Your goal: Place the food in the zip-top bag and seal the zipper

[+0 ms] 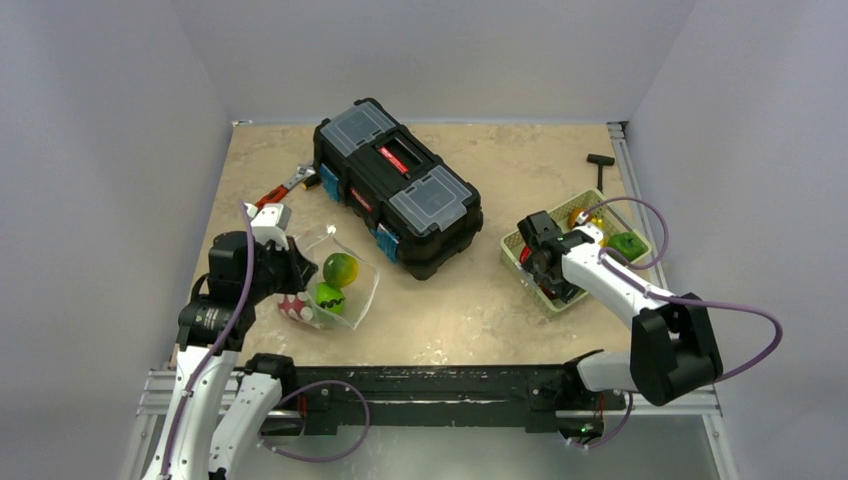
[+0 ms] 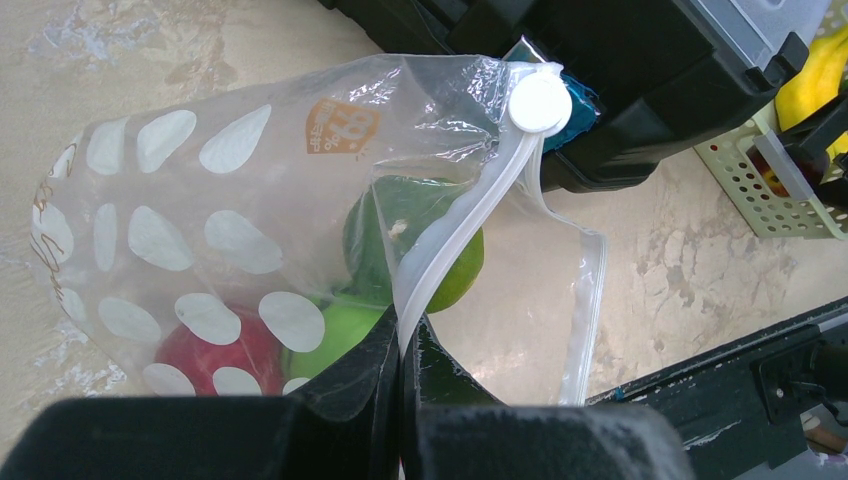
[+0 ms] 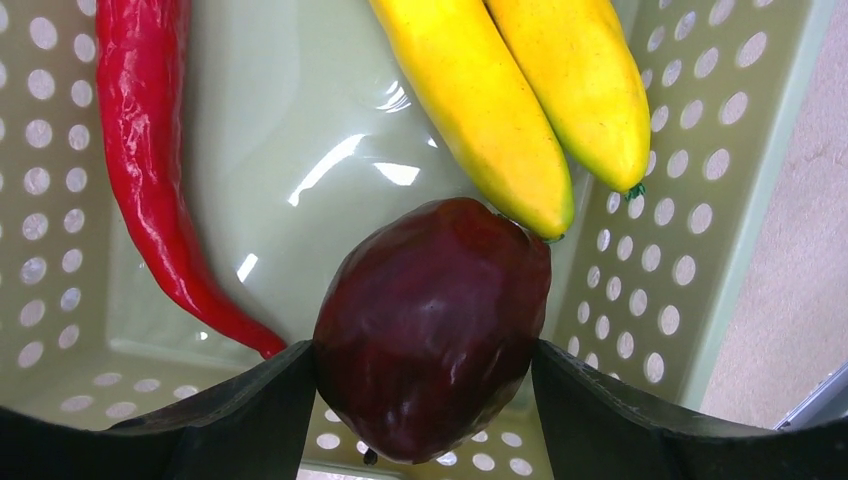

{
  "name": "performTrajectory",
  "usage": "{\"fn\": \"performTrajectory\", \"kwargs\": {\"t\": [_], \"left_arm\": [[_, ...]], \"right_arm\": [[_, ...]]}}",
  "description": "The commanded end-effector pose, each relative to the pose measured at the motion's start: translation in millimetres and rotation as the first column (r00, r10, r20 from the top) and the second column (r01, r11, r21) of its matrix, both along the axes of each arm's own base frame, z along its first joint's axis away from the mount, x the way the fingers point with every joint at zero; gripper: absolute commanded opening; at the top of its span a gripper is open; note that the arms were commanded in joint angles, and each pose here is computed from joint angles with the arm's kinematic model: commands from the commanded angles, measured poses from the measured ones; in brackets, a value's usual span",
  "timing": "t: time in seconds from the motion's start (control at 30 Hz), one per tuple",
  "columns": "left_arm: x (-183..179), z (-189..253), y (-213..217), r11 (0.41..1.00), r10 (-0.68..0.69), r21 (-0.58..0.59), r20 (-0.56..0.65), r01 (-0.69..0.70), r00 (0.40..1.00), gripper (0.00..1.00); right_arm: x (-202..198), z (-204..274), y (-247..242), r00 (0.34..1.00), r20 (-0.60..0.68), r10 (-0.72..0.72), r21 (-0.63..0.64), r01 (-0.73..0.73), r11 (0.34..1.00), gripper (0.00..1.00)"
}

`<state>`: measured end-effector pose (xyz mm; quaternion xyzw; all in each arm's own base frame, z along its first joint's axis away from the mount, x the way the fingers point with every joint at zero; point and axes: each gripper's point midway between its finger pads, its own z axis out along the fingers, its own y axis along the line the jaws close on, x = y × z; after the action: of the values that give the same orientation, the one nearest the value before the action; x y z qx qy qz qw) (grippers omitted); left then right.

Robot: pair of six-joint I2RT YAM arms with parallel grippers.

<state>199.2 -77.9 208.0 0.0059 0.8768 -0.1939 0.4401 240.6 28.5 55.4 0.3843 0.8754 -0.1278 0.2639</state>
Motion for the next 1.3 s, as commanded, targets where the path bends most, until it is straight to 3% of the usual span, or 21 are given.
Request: {"fn": "performTrajectory", "kwargs": {"t": [0.0, 0.2, 0.5, 0.6, 0.73, 0.77, 0.87, 0.93, 0.97, 1.0, 1.13, 1.27], "left_arm": [[5.9, 11.1, -1.6, 1.0, -0.003, -0.007, 0.042, 0.003, 0.999, 0.0], [5.9, 10.7, -1.8, 1.0, -0.004, -0.008, 0.04, 0.004, 0.999, 0.0], [6.1, 11.0, -2.4, 1.0, -0.007, -0.009, 0.039, 0.008, 0.999, 0.0], [5.9, 11.5, -2.1, 1.0, -0.005, -0.008, 0.042, 0.006, 0.999, 0.0], [6.0, 11.5, -2.0, 1.0, -0.005, -0.008, 0.043, 0.005, 0.999, 0.0], [5.7, 11.3, -2.0, 1.0, -0.005, -0.009, 0.043, 0.005, 0.999, 0.0], [5.6, 11.6, -2.2, 1.0, -0.007, -0.008, 0.044, 0.007, 0.999, 0.0], [5.5, 12.1, -2.3, 1.0, -0.006, -0.01, 0.045, 0.007, 0.999, 0.0], [5.3, 11.7, -2.2, 1.0, -0.007, -0.009, 0.044, 0.007, 0.999, 0.0], [5.5, 12.3, -2.2, 1.0, -0.006, -0.009, 0.046, 0.007, 0.999, 0.0], [5.3, 12.3, -2.1, 1.0, -0.006, -0.009, 0.046, 0.006, 0.999, 0.0], [5.4, 12.0, -2.2, 1.0, -0.006, -0.01, 0.045, 0.007, 0.999, 0.0]], "right_arm": [[5.2, 0.3, -1.7, 0.998, 0.047, -0.039, 0.006, 0.038, 0.999, 0.7], [8.5, 14.7, -6.9, 0.994, 0.099, -0.049, -0.009, 0.05, 0.999, 0.56], [24.6, 67.0, -12.5, 0.954, 0.297, -0.039, 0.001, 0.041, 0.999, 0.15], [31.7, 86.7, -5.1, 0.928, 0.372, 0.017, 0.028, -0.03, 0.999, 0.12], [45.3, 119.0, 25.6, 0.834, 0.518, 0.191, 0.072, -0.265, 0.962, 0.11], [46.6, 127.3, 38.6, 0.788, 0.557, 0.262, 0.072, -0.36, 0.93, 0.11], [44.1, 165.4, 93.7, 0.541, 0.741, 0.398, 0.075, -0.655, 0.752, 0.1], [34.8, 200.6, 127.5, 0.261, 0.832, 0.489, -0.078, -0.818, 0.57, 0.1], [17.8, 212.8, 151.4, 0.129, 0.863, 0.488, -0.108, -0.897, 0.428, 0.09], [6.7, 222.1, 166.4, 0.036, 0.884, 0.466, -0.137, -0.934, 0.331, 0.07], [-35.2, 246.0, 209.2, -0.214, 0.912, 0.349, -0.233, -0.972, 0.012, 0.01], [-72.6, 254.2, 262.4, -0.368, 0.854, 0.367, -0.323, -0.929, -0.178, 0.0]]}}
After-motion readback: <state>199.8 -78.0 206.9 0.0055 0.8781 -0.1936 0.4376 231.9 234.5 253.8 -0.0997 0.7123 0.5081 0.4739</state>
